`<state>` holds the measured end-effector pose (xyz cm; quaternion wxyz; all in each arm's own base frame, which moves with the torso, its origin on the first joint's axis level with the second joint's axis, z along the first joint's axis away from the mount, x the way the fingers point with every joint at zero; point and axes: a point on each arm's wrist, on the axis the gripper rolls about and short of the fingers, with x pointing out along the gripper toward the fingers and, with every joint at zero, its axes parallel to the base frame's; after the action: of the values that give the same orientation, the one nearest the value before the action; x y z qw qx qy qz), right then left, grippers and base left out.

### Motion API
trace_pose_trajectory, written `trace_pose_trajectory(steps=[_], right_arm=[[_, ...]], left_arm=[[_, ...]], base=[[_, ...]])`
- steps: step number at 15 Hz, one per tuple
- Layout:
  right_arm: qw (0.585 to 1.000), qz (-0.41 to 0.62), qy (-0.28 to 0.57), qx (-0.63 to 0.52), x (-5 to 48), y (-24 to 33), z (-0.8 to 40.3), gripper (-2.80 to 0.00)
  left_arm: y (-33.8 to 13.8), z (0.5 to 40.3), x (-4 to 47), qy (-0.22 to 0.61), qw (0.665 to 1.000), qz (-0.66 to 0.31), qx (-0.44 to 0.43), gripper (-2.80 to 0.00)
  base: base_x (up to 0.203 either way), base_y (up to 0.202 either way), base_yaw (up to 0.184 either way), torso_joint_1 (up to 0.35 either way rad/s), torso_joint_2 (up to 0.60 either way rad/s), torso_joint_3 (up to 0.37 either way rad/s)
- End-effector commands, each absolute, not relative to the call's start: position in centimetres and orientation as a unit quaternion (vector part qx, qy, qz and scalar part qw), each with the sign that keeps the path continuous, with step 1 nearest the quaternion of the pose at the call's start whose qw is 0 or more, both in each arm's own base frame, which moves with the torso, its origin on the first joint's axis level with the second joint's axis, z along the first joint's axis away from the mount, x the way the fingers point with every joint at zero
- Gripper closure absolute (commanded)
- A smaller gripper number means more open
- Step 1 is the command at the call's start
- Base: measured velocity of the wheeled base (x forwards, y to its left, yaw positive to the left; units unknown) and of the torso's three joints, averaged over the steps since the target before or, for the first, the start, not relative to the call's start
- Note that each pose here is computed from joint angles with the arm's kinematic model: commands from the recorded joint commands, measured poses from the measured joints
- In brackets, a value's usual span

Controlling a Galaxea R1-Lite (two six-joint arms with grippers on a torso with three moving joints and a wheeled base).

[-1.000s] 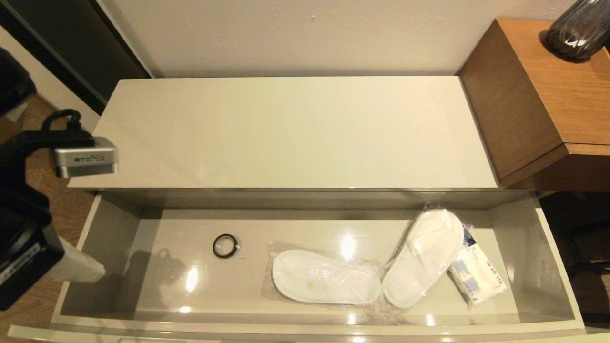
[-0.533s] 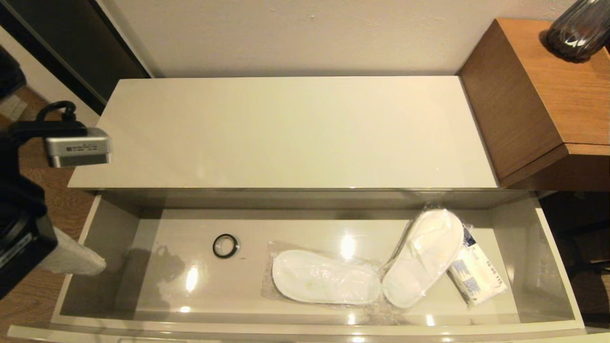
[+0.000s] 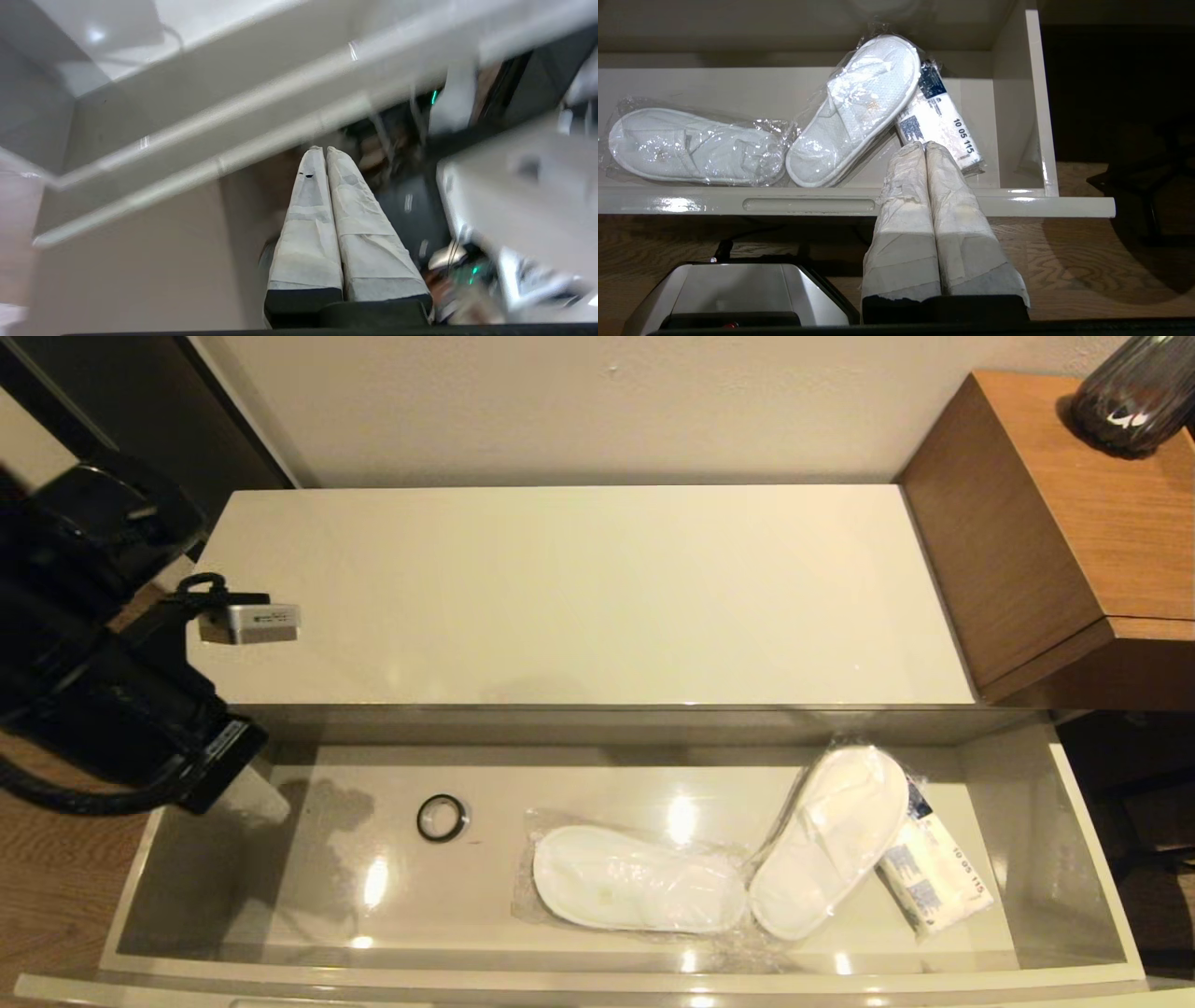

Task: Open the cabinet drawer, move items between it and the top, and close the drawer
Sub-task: Take out the adhesive tape from the drawer

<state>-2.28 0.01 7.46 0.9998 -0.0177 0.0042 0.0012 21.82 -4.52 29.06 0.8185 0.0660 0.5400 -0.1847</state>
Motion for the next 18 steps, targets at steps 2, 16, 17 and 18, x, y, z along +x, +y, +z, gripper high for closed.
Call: trace_pose_trajectory(steps=[2, 16, 17, 18], right_arm=[[1.0, 0.002, 0.005, -0.014, -2.3, 0.0, 7.4, 0.0], [1.0, 0.002, 0.005, -0.013, -2.3, 0.0, 7.5, 0.0], [1.0, 0.002, 0.005, -0.013, -2.3, 0.0, 7.4, 0.0], [1.0, 0.002, 0.005, -0.013, -2.3, 0.0, 7.4, 0.0]], left_arm=[[-3.3, 25.3, 27.9, 0.55, 0.819, -0.157, 0.041, 0.0], [3.8, 20.0, 32.8, 0.534, 0.75, -0.346, 0.181, 0.0], [3.7, 19.7, 32.9, 0.534, 0.748, -0.352, 0.178, 0.0], [3.4, 19.2, 33.1, 0.534, 0.744, -0.361, 0.173, 0.0]], base=[[0.0, 0.0, 0.0, 0.0, 0.0, 0.0], [0.0, 0.0, 0.0, 0.0, 0.0, 0.0], [0.0, 0.0, 0.0, 0.0, 0.0, 0.0], [0.0, 0.0, 0.0, 0.0, 0.0, 0.0]])
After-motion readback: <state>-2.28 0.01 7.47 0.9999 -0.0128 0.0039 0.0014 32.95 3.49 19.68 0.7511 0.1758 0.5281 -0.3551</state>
